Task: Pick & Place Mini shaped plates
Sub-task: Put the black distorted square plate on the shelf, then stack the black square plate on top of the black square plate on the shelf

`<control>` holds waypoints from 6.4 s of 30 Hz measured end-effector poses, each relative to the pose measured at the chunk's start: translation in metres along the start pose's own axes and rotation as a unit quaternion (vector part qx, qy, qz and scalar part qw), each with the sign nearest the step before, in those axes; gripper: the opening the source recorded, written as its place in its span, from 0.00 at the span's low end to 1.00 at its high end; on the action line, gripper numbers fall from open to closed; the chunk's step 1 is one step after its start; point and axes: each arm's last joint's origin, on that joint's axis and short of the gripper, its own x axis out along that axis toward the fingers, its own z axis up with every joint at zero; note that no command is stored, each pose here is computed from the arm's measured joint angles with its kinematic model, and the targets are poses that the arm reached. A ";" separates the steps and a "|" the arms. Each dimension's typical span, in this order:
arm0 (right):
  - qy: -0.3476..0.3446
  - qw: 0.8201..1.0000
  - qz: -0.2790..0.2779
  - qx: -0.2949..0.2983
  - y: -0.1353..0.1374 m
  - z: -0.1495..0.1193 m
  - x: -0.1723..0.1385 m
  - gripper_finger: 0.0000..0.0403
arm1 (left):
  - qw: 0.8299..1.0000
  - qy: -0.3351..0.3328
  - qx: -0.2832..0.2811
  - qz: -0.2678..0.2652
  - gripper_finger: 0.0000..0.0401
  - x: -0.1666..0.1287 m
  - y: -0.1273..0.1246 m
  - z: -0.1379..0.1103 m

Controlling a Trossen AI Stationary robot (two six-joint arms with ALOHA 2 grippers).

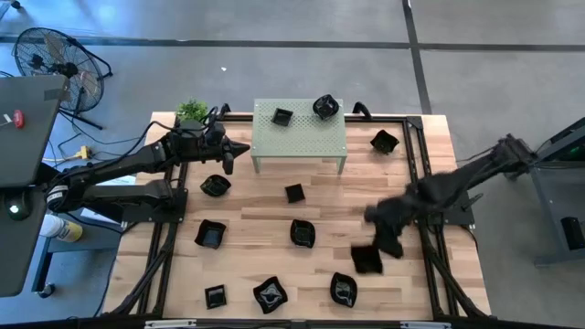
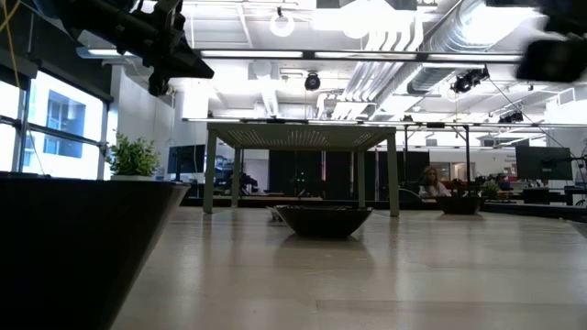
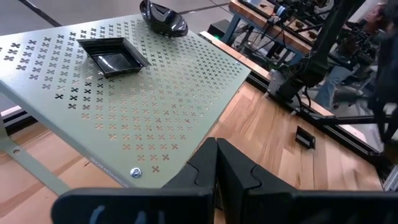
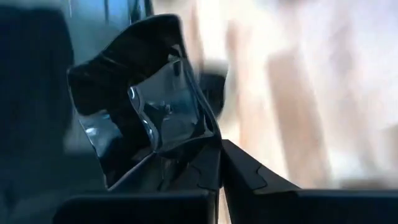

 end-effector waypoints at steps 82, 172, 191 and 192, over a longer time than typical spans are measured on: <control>-0.156 0.982 -0.103 0.018 -0.036 0.048 -0.041 0.01 | 0.999 -0.002 0.042 0.008 0.00 0.000 0.000 0.000; -0.107 0.988 -0.014 0.108 -0.060 0.017 -0.018 0.00 | 0.998 0.030 0.053 0.019 0.00 0.000 0.003 -0.006; -0.469 0.847 -0.051 0.245 -0.062 0.235 -0.115 0.01 | 0.998 0.007 0.051 0.031 0.00 0.000 0.003 -0.002; -0.472 0.844 -0.054 0.249 -0.067 0.246 -0.115 0.01 | 0.998 0.005 0.049 0.031 0.00 0.000 0.003 -0.002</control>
